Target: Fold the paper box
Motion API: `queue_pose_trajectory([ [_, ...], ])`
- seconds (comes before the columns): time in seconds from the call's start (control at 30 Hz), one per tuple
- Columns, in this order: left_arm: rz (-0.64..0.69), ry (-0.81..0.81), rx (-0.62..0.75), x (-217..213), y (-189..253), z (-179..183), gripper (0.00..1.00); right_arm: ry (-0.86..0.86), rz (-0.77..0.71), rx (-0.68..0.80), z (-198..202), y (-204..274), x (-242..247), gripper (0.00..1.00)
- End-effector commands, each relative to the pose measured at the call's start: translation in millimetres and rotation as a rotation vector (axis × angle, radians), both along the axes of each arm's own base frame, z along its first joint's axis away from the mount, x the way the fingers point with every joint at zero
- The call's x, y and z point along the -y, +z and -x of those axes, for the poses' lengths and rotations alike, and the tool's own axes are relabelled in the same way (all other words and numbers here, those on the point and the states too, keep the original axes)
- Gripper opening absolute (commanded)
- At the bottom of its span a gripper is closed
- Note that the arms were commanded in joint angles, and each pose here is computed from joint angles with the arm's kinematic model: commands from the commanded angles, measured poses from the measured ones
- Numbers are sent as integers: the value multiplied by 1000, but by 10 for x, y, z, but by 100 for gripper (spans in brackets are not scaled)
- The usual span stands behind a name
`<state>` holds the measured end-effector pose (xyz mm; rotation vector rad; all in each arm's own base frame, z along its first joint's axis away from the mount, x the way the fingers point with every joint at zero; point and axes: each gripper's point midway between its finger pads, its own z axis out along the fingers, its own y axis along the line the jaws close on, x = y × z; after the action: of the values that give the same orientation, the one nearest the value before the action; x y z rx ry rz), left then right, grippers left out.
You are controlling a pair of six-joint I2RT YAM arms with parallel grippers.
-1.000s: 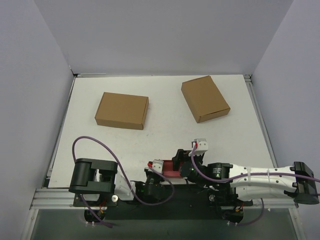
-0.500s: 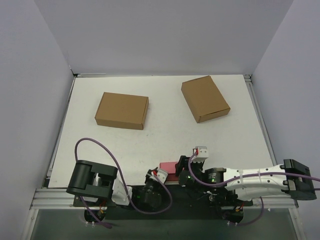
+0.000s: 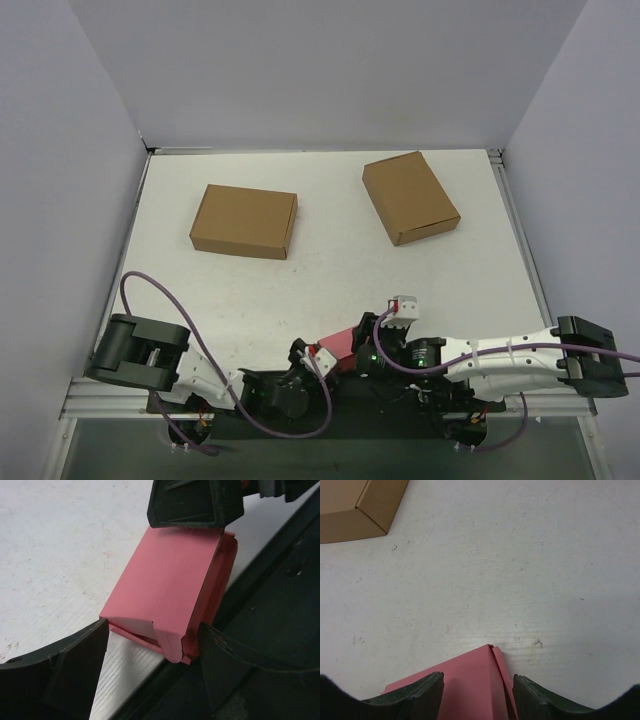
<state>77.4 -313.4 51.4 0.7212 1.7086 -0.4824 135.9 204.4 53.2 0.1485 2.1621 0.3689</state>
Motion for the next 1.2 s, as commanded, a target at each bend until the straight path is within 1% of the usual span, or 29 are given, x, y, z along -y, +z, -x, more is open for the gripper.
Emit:
queue_pose_trajectory([
  [0.0,-24,-130,-57,7,-16,186,83,-36,59,42,-47,-61,166,55],
  [0.13,-36,-238,-123,11,-28,366,88,-37,65,39,-39,-85,173,51],
  [0.17,0,-261,-141,29,60,408,88,-36,66,40,-39,-85,170,48],
  [0.23,32,-313,-179,34,123,501,89,-41,70,41,-41,-102,185,46],
  [0.27,84,-382,-217,80,276,628,89,-43,68,43,-39,-104,188,45],
  [0.3,105,-410,-234,88,350,683,89,-46,70,44,-38,-119,200,45],
  [0.33,92,-428,-249,72,387,717,89,-48,69,46,-39,-122,204,45],
  [0.37,142,-468,-274,73,564,785,89,-52,62,51,-40,-117,202,43],
  [0.4,164,-475,-297,54,634,811,89,-54,67,54,-42,-123,209,43],
  [0.43,147,-460,-319,-15,607,794,90,-57,68,58,-48,-117,210,42],
  [0.47,215,-433,-365,-37,760,742,91,-60,69,64,-55,-113,210,42],
  [0.53,236,-397,-427,-114,760,649,93,-66,75,68,-62,-123,212,42],
  [0.57,305,-298,-484,-160,797,405,94,-68,77,69,-64,-127,211,42],
  [0.6,309,-318,-548,-174,755,422,94,-68,87,69,-63,-144,214,42],
  [0.63,329,-301,-584,-185,738,357,94,-69,87,71,-66,-138,204,42],
  [0.67,356,-219,-636,-245,635,158,93,-73,89,71,-70,-142,205,42],
  [0.7,362,-203,-671,-261,580,130,94,-74,96,73,-71,-155,207,42],
  [0.73,386,-187,-680,-259,582,70,94,-75,92,76,-74,-138,185,43],
  [0.77,386,-144,-710,-281,484,25,94,-75,97,79,-78,-137,181,43],
  [0.8,416,-86,-718,-302,428,-93,95,-78,110,84,-86,-147,178,45],
  [0.93,439,25,-774,-321,278,-264,96,-74,125,79,-80,-162,136,50],
  [0.97,450,35,-784,-322,259,-286,96,-71,132,79,-78,-170,127,50],
  [1.0,488,43,-781,-321,275,-351,96,-69,133,78,-73,-169,117,51],
  [1.03,491,51,-800,-318,232,-356,96,-66,135,75,-67,-174,111,53],
  [1.17,525,88,-804,-346,166,-456,96,-57,140,72,-47,-189,109,53],
])
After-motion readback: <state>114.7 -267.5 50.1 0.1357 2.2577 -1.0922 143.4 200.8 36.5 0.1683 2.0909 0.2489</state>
